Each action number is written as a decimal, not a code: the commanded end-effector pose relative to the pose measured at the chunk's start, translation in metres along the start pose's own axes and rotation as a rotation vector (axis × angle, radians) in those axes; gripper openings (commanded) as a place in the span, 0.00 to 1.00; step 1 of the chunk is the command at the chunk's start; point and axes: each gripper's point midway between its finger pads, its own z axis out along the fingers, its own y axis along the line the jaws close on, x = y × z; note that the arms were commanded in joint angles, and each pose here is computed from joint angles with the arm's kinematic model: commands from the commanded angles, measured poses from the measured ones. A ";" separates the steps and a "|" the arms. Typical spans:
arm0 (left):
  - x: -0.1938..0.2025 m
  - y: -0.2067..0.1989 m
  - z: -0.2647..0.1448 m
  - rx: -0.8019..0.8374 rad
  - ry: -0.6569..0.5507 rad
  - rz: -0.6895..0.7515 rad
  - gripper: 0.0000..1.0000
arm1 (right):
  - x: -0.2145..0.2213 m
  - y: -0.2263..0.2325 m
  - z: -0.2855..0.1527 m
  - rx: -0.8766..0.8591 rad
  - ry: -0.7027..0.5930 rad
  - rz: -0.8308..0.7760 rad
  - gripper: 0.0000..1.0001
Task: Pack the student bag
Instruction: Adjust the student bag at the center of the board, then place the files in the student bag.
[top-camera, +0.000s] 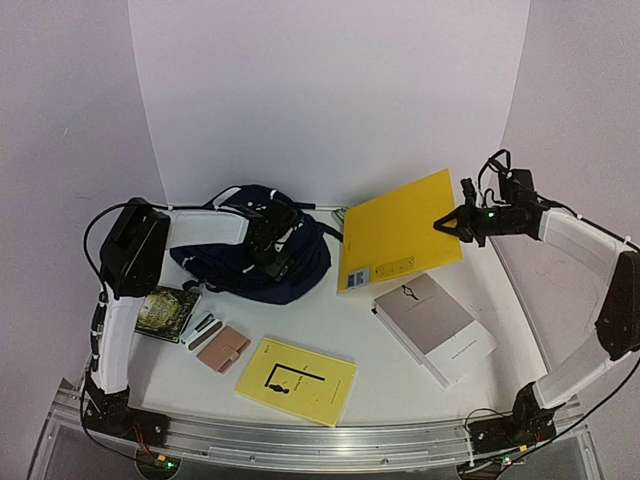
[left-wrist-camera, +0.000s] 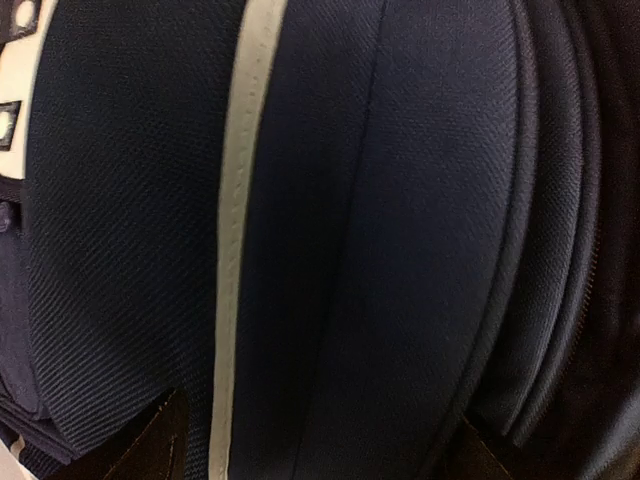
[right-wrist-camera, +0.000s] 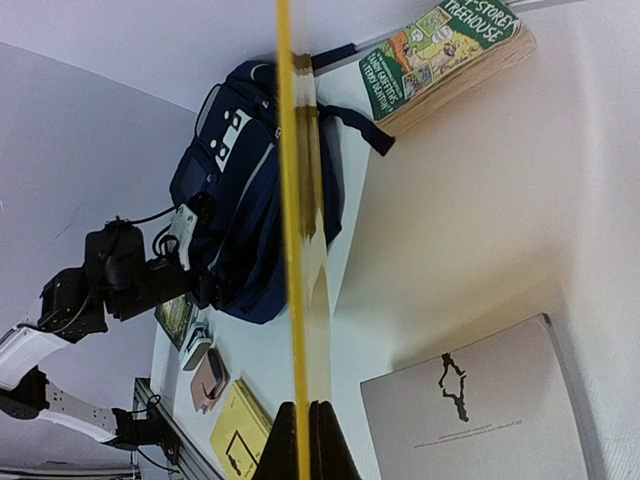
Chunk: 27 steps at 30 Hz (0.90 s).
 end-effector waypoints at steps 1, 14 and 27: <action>-0.006 0.026 0.003 -0.172 0.026 0.047 0.79 | -0.001 0.035 -0.019 -0.112 -0.017 -0.060 0.00; -0.063 0.028 -0.054 -0.023 -0.132 -0.111 0.00 | -0.003 0.049 -0.023 -0.174 -0.005 -0.049 0.00; -0.127 0.082 -0.154 0.333 -0.378 -0.513 0.00 | -0.012 0.051 -0.005 -0.301 -0.015 0.147 0.00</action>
